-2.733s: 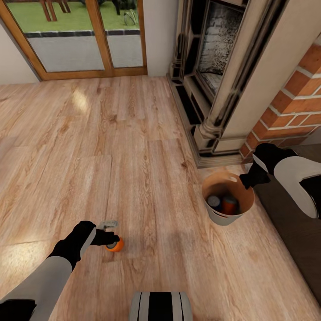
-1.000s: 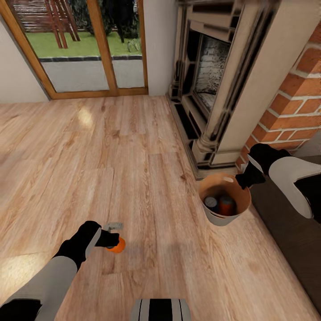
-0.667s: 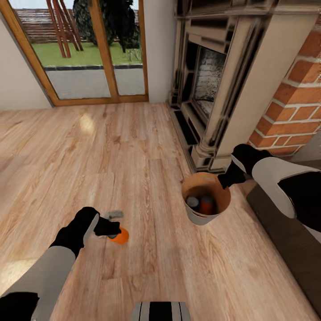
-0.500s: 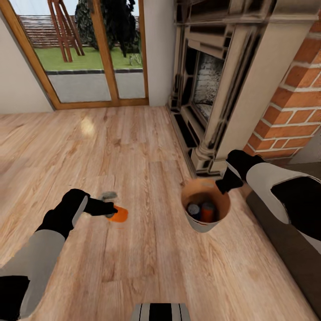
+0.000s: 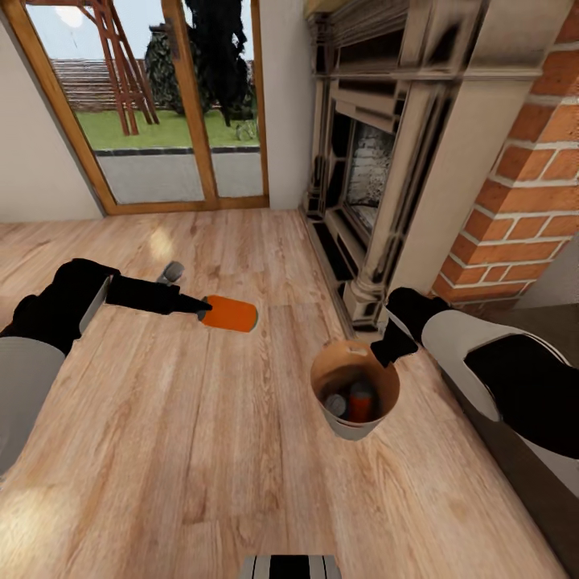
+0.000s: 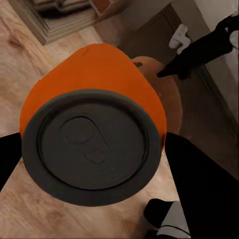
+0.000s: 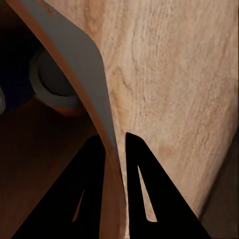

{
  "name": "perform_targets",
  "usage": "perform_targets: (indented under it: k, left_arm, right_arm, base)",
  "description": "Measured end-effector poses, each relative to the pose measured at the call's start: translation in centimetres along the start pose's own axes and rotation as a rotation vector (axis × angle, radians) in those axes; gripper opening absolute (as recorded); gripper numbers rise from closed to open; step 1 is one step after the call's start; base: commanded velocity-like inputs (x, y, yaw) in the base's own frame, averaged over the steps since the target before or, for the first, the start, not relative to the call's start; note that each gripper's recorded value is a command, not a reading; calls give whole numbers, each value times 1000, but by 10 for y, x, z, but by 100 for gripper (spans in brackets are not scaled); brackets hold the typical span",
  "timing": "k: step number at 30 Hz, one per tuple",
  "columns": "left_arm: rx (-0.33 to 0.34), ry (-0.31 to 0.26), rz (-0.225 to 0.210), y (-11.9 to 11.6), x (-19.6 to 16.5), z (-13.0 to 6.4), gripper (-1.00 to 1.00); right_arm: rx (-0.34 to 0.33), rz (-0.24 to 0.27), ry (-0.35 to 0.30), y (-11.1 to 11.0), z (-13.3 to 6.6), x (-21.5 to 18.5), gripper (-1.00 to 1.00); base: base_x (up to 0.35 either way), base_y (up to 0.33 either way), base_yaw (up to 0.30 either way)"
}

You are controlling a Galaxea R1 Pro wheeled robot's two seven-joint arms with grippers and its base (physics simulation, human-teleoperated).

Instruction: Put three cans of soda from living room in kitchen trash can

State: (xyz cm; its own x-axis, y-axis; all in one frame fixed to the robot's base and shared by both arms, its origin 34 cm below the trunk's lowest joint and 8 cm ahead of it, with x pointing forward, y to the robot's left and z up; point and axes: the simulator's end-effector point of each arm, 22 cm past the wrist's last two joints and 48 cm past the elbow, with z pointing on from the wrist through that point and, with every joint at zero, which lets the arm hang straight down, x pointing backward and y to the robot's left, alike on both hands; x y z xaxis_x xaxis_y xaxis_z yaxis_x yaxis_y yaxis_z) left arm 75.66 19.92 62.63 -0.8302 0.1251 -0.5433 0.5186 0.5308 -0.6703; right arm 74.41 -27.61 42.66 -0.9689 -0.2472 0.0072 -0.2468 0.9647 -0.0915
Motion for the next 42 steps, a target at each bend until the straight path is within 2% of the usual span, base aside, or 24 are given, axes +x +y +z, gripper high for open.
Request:
perform_targets:
  k: [2,4,6,8,10,11,14,16,18,22,24,30,37,42]
  left_arm:
    - [22,-1,20,-13,-7,-4,-100]
    - [45,19,44,-28,-9,-1,-100]
    - [49,36,59,-36,-9,2,-100]
    - [64,71,74,-47,-7,14,-100]
    - [92,124,100,-67,-4,43,-100]
    - [91,136,106,-70,-3,48,-100]
    - [81,177,124,-78,0,62,-100]
    - [58,224,144,-81,6,77,-100]
    - [35,263,153,-82,12,90,-100]
    - [17,306,154,-86,17,103,-100]
    - [14,313,155,-88,15,104,-100]
    - [-8,323,172,-98,6,111,-100]
    - [-59,341,165,-101,0,127,-100]
    - [-89,349,186,-113,-7,142,-100]
  right_arm:
    - [2,-14,-9,7,-6,-3,-100]
    - [-3,-49,-23,27,-14,-9,-100]
    - [-59,-38,-43,49,-21,-14,-100]
    - [-116,-27,-52,70,-28,-19,-100]
    - [-140,-33,-62,84,-35,-24,-100]
    - [-144,-35,-64,87,-38,-26,-100]
    - [-111,-69,-64,88,-45,-29,-100]
    - [-81,-103,-66,90,-51,-32,-100]
    - [-91,-109,-68,98,-56,-34,-100]
    - [-160,-86,-73,116,-68,-37,-100]
    - [-165,-85,-74,118,-72,-39,-100]
    - [-100,-121,-70,104,-84,-41,-100]
    - [-172,-101,-75,125,-102,-46,-100]
    - [-125,-123,-72,113,-111,-48,-100]
  base:
    - [0,0,0]
    - [0,0,0]
    - [0,0,0]
    - [0,0,0]
    - [0,0,0]
    - [0,0,0]
    - [0,0,0]
    - [0,0,0]
    - [0,0,0]
    - [0,0,0]
    - [0,0,0]
    - [0,0,0]
    - [0,0,0]
    - [0,0,0]
